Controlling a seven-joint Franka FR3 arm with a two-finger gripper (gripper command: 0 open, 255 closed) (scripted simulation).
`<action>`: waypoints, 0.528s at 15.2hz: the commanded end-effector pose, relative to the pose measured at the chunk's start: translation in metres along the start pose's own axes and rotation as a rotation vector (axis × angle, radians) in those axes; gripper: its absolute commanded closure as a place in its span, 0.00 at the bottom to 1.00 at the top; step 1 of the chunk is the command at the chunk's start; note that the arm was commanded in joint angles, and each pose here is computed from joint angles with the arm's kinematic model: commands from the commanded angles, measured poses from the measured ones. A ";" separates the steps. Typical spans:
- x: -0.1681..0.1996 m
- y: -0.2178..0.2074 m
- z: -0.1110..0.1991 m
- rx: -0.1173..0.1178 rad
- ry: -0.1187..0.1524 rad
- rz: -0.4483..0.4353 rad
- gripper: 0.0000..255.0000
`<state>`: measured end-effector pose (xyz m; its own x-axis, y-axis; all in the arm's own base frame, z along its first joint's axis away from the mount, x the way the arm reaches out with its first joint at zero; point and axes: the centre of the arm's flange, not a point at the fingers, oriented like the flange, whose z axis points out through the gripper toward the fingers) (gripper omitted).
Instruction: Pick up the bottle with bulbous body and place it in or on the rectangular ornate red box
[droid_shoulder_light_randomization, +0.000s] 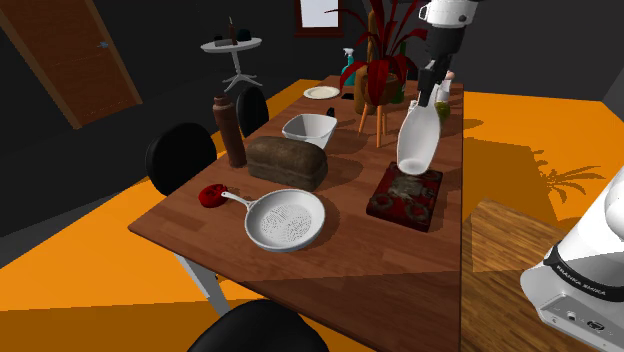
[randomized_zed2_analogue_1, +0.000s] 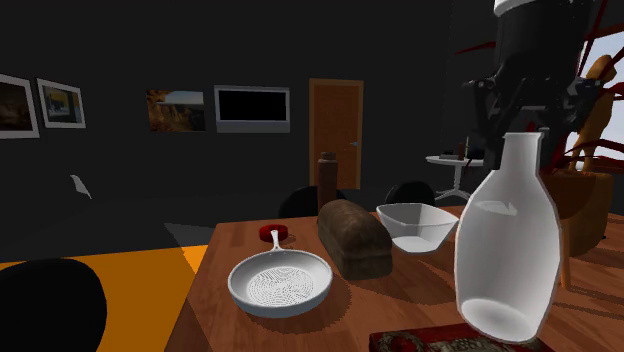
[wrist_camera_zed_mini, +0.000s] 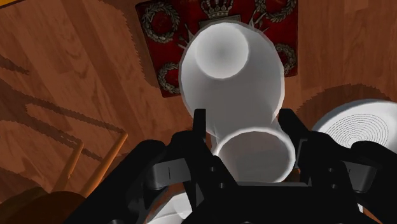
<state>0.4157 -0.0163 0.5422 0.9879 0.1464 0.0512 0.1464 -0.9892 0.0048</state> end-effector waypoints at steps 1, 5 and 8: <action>-0.001 0.000 0.011 0.000 0.001 0.000 1.00; -0.002 0.000 0.032 0.000 0.001 0.000 1.00; -0.003 -0.001 0.047 0.000 0.001 0.000 1.00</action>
<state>0.4156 -0.0161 0.4999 0.9879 0.1465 0.0512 0.1465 -0.9892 0.0048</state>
